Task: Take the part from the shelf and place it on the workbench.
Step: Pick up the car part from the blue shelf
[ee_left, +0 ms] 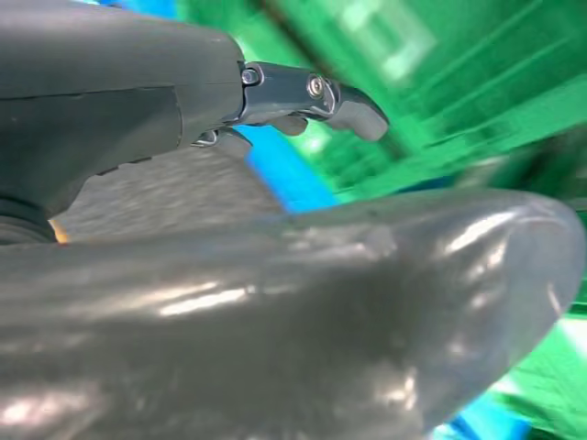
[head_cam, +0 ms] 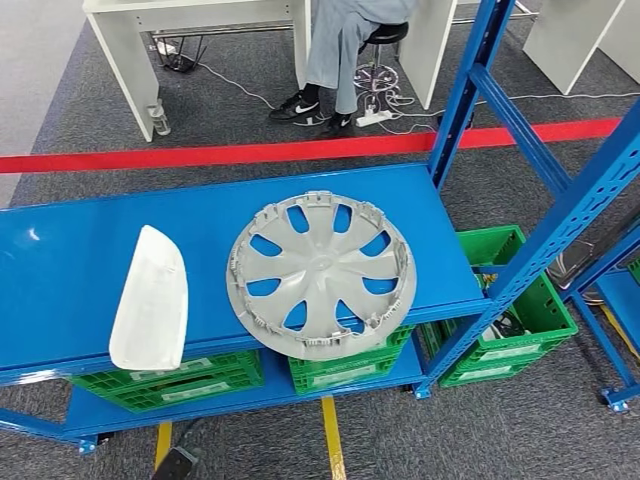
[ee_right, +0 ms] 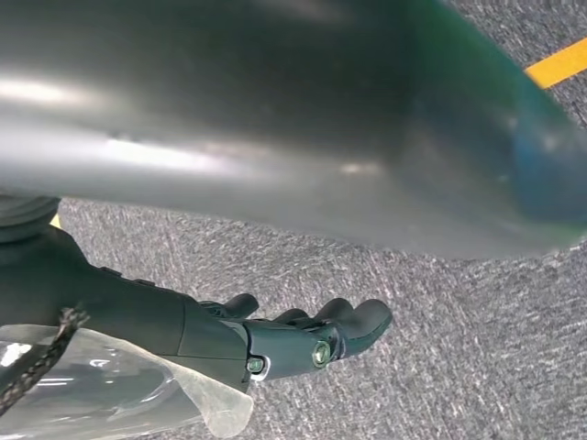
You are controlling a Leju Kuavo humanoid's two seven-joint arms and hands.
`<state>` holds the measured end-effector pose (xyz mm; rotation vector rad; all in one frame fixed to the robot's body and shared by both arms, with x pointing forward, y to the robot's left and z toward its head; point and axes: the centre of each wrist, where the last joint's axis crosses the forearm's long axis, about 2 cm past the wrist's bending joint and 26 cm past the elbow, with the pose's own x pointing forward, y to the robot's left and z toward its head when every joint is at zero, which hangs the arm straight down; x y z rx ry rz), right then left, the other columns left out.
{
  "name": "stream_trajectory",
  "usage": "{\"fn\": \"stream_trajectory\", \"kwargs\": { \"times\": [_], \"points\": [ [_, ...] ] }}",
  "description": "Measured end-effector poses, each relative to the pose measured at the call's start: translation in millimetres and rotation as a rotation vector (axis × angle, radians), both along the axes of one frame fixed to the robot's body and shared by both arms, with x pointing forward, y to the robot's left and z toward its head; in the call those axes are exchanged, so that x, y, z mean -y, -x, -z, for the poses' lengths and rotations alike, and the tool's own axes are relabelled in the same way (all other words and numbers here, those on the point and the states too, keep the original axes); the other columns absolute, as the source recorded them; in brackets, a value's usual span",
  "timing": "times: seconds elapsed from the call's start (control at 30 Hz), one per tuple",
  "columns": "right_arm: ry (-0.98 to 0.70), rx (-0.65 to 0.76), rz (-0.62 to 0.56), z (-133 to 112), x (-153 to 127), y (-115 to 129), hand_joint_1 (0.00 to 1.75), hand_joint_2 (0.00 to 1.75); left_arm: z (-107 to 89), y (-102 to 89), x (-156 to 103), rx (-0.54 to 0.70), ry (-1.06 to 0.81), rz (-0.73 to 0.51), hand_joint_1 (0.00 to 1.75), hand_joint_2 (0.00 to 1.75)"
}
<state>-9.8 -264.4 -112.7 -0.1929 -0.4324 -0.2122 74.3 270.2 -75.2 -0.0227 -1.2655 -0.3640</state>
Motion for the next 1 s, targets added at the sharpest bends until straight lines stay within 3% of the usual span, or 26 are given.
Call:
{"fn": "stream_trajectory", "kwargs": {
  "times": [0.43,0.63,1.0],
  "points": [
    [-0.014,0.005,-0.053,0.0,-0.6,-0.3,0.0,0.0,-47.9,-21.9,-10.2,0.251,0.002,-0.048,0.0,0.0],
    [-0.017,0.003,-0.063,0.0,-0.7,-0.4,0.0,0.0,-57.7,-23.7,-8.7,0.317,0.0,-0.072,0.0,0.0],
    [-0.034,0.005,-0.096,0.0,-1.3,-2.4,0.0,0.0,-66.0,-24.7,3.3,0.389,-0.042,0.064,0.0,0.0]
  ]
}}
